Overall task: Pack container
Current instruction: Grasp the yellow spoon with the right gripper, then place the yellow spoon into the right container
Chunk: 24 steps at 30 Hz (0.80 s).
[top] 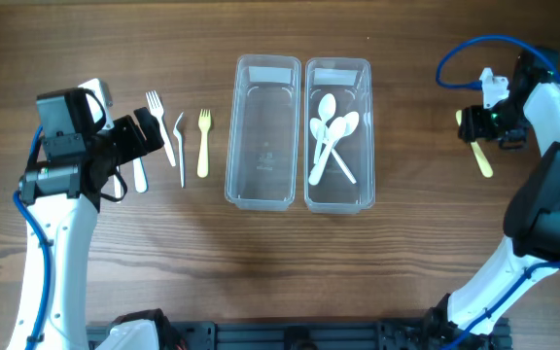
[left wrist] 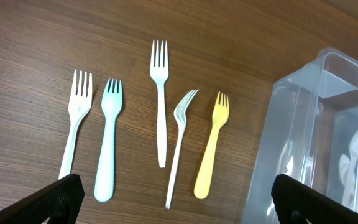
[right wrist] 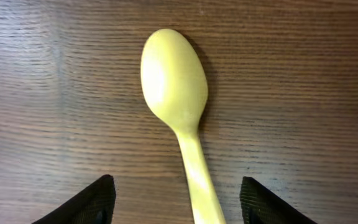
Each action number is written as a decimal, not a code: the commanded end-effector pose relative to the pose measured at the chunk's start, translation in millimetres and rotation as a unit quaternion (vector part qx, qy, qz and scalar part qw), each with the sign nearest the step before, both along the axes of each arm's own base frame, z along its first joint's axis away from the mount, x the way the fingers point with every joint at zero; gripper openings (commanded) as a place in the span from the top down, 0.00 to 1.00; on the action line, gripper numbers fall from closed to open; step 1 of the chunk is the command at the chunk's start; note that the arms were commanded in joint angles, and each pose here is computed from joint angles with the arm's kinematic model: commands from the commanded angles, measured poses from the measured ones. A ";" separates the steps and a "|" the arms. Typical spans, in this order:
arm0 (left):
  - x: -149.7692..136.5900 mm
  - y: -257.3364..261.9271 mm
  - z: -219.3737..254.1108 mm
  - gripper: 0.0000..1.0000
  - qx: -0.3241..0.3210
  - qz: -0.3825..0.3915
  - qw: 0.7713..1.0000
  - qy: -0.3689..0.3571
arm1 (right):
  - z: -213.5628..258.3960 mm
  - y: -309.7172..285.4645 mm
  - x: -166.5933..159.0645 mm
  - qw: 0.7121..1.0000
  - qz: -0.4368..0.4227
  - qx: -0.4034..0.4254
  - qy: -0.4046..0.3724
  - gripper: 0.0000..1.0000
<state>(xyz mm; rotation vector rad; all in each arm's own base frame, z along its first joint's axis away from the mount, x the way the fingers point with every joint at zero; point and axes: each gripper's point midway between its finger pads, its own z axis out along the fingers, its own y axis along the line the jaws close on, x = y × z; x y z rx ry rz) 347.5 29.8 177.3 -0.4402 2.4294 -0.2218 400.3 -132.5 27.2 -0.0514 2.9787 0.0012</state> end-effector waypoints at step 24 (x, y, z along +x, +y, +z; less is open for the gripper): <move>3.9 3.9 7.4 0.00 0.010 -0.003 1.000 -0.010 | -15.6 47.1 0.2 0.994 -0.079 0.052 0.049 0.95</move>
